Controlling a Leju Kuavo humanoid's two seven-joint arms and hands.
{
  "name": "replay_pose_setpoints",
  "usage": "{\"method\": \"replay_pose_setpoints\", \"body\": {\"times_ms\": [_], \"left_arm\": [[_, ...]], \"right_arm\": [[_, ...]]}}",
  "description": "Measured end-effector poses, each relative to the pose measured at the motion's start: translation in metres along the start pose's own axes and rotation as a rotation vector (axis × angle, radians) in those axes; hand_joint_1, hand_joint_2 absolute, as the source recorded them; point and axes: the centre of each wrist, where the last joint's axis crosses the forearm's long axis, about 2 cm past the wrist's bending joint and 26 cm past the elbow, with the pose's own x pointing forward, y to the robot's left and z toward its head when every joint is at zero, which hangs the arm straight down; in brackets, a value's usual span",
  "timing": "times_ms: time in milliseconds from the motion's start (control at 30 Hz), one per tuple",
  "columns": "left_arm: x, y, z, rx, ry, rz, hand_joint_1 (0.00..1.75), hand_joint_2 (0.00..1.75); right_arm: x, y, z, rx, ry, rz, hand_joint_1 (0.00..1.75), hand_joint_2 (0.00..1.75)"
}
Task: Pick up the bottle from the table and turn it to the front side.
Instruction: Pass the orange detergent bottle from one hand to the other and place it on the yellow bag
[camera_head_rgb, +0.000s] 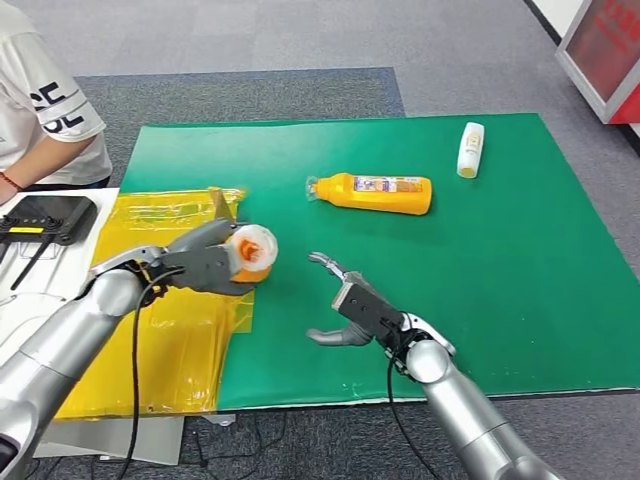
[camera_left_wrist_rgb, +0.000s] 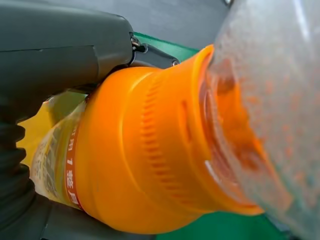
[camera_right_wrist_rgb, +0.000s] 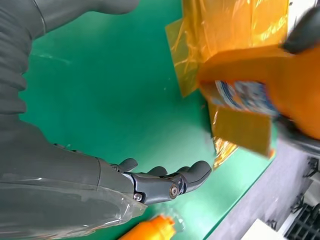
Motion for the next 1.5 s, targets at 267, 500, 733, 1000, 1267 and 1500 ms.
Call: {"method": "replay_pose_setpoints", "body": {"times_ms": [267, 500, 733, 1000, 1267, 1500], "left_arm": [[0.023, 0.024, -0.042, -0.425, 0.145, -0.250, 1.75, 1.75], [0.022, 0.046, -0.049, -0.573, 0.229, -0.326, 1.75, 1.75], [0.023, 0.052, -0.053, -0.628, 0.247, -0.316, 1.75, 1.75], [0.018, 0.050, -0.055, -0.638, 0.300, -0.283, 1.75, 1.75], [0.005, 0.038, -0.064, -0.587, 0.442, -0.258, 1.75, 1.75], [0.003, 0.031, -0.070, -0.582, 0.490, -0.243, 1.75, 1.75]], "right_arm": [[0.006, -0.003, -0.012, -0.010, 0.017, -0.020, 0.00, 1.75], [0.004, -0.003, -0.017, -0.018, 0.017, -0.028, 0.00, 1.75], [0.004, -0.003, -0.021, -0.021, 0.020, -0.032, 0.00, 1.75], [0.005, -0.002, -0.024, -0.030, 0.021, -0.035, 0.00, 1.75], [0.009, -0.004, -0.030, -0.043, 0.022, -0.031, 0.00, 1.75], [0.010, -0.004, -0.031, -0.053, 0.027, -0.033, 0.00, 1.75]]}}
